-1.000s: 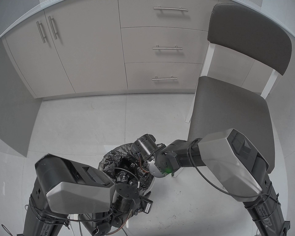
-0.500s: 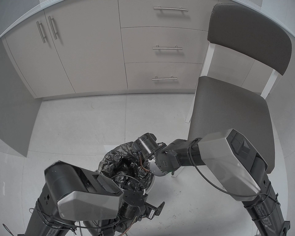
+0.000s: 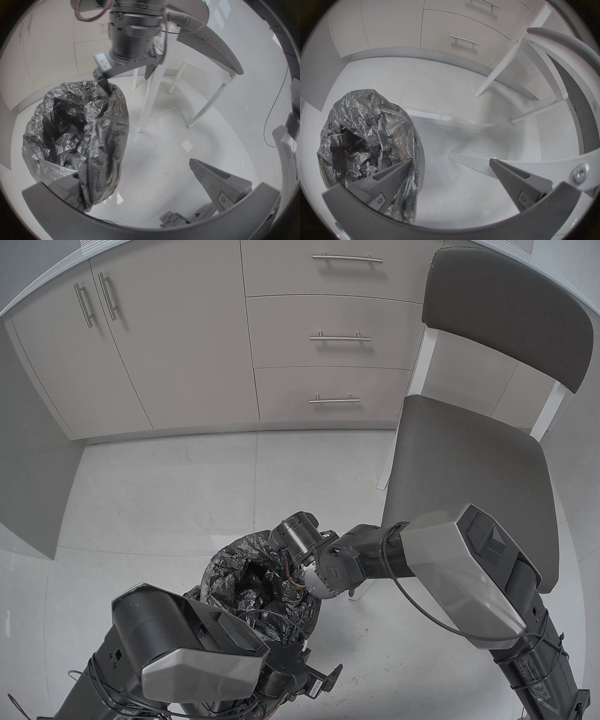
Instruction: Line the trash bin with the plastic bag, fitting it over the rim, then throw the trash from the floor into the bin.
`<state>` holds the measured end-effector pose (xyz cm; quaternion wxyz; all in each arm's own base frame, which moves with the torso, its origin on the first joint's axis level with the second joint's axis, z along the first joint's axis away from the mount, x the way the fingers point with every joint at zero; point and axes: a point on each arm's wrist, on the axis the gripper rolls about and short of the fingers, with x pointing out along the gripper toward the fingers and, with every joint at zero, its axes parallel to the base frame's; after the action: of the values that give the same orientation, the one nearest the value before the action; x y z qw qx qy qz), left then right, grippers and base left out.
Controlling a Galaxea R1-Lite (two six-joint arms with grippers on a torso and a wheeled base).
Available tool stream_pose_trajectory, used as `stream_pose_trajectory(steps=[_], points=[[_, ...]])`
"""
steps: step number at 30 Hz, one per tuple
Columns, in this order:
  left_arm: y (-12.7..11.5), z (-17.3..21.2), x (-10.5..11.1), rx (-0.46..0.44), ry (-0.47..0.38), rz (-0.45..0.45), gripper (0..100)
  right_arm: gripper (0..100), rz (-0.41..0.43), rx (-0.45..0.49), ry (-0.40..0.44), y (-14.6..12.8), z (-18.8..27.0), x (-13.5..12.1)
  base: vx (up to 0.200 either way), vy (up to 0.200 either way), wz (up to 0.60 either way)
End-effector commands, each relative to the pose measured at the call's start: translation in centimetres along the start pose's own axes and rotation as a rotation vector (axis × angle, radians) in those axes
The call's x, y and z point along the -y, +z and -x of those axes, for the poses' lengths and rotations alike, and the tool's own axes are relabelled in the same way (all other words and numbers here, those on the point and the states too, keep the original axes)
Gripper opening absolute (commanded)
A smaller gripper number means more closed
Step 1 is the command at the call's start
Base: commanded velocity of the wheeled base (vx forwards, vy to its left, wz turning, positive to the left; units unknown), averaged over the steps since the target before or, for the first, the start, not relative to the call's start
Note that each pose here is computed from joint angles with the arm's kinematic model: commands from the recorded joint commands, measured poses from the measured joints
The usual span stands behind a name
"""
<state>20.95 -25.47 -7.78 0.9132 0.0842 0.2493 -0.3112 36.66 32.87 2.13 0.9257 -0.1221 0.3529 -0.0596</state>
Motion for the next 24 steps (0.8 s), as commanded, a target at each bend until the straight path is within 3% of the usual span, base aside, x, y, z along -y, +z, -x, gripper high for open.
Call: stream_pose_trajectory(steps=[1,18,24], points=[[-0.5,-0.2,0.3,-0.013,-0.007,-0.007,100,100,0.002,-0.003,0.000,-0.2,-0.3,-0.2,0.000,0.000,0.00],[-0.5,-0.4,1.3,0.000,-0.031,0.010,100,100,-0.001,-0.014,-0.018,-0.6,-0.8,-0.1,0.000,0.000,0.00],[-0.7,-0.4,1.3,-0.003,-0.017,0.005,100,100,0.001,0.003,-0.066,-0.8,-1.6,-0.2,0.000,0.000,0.00]])
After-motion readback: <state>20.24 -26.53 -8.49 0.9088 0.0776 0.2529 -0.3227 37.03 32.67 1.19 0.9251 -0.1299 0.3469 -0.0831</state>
